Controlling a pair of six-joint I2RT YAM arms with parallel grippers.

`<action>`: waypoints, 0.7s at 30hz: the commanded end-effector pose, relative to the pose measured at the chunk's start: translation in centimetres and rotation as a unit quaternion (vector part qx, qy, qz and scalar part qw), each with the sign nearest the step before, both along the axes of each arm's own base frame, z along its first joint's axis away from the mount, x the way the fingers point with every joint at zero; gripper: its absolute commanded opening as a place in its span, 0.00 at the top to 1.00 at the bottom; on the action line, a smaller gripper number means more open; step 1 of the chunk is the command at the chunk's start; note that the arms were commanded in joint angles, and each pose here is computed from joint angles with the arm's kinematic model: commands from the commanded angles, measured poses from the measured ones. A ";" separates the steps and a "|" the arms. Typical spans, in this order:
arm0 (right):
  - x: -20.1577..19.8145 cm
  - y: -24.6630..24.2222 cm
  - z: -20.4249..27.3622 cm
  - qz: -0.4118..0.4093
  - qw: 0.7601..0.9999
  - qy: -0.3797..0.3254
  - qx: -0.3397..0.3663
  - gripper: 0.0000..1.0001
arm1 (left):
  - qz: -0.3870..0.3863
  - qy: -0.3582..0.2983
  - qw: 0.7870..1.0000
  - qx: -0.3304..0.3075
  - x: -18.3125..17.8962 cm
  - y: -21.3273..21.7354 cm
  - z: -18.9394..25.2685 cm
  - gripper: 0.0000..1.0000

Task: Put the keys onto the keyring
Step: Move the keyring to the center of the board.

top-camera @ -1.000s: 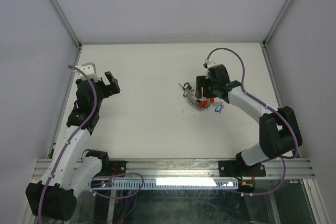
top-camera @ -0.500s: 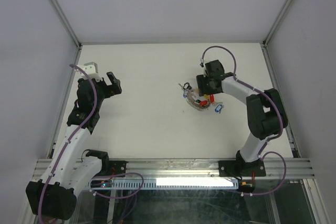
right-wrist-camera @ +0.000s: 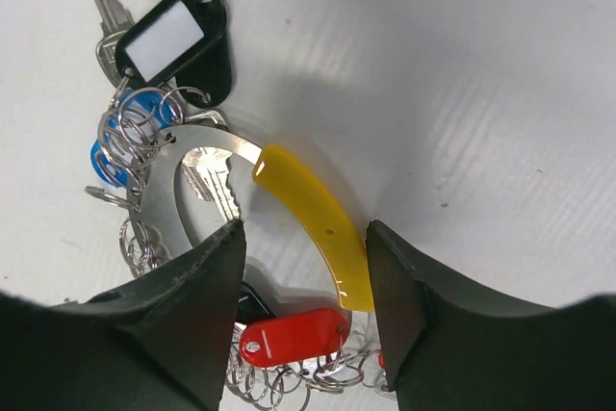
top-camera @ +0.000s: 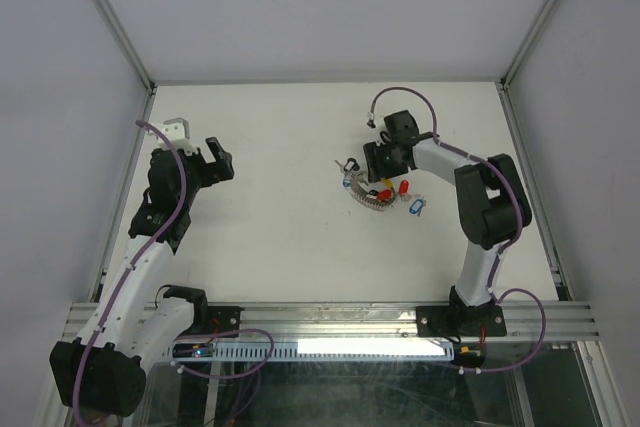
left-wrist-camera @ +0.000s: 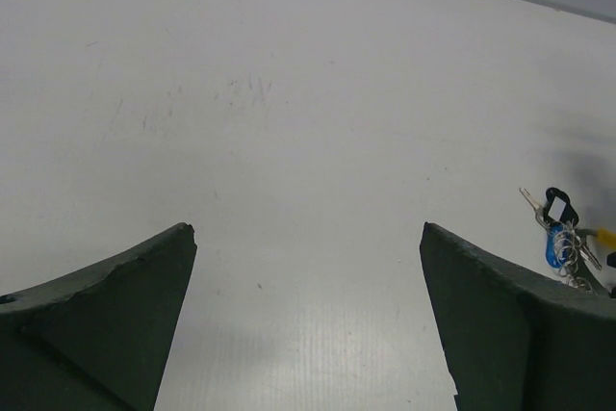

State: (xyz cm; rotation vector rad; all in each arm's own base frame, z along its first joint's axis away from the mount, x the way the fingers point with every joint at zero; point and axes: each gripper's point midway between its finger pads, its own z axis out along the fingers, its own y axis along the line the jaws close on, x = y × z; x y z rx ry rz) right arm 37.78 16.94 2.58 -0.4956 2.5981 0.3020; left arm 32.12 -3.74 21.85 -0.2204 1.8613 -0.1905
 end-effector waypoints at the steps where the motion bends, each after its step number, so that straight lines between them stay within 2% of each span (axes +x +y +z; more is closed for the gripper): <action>1: 0.3 3.5 1.8 0.071 0.996 -0.016 0.056 0.45 | -0.005 -0.035 0.999 -0.008 0.6 -0.1 2.8 0.01; 8: -3.1 6.5 1.1 0.164 0.984 -0.001 0.072 0.48 | -0.010 -0.032 0.999 -0.007 0.7 -0.3 2.6 0.01; 16: -7.7 11.0 1.8 0.289 0.953 -0.014 0.094 0.50 | -0.036 -0.014 0.999 -0.004 1.2 -1.1 1.7 0.01; 18: -8.3 11.9 2.5 0.301 0.947 -0.026 0.105 0.50 | -0.044 -0.007 0.999 -0.002 1.4 -1.4 1.4 0.01; 21: -7.9 12.4 4.4 0.277 0.951 -0.060 0.122 0.47 | -0.064 0.003 0.998 -0.005 1.7 -2.1 1.0 0.01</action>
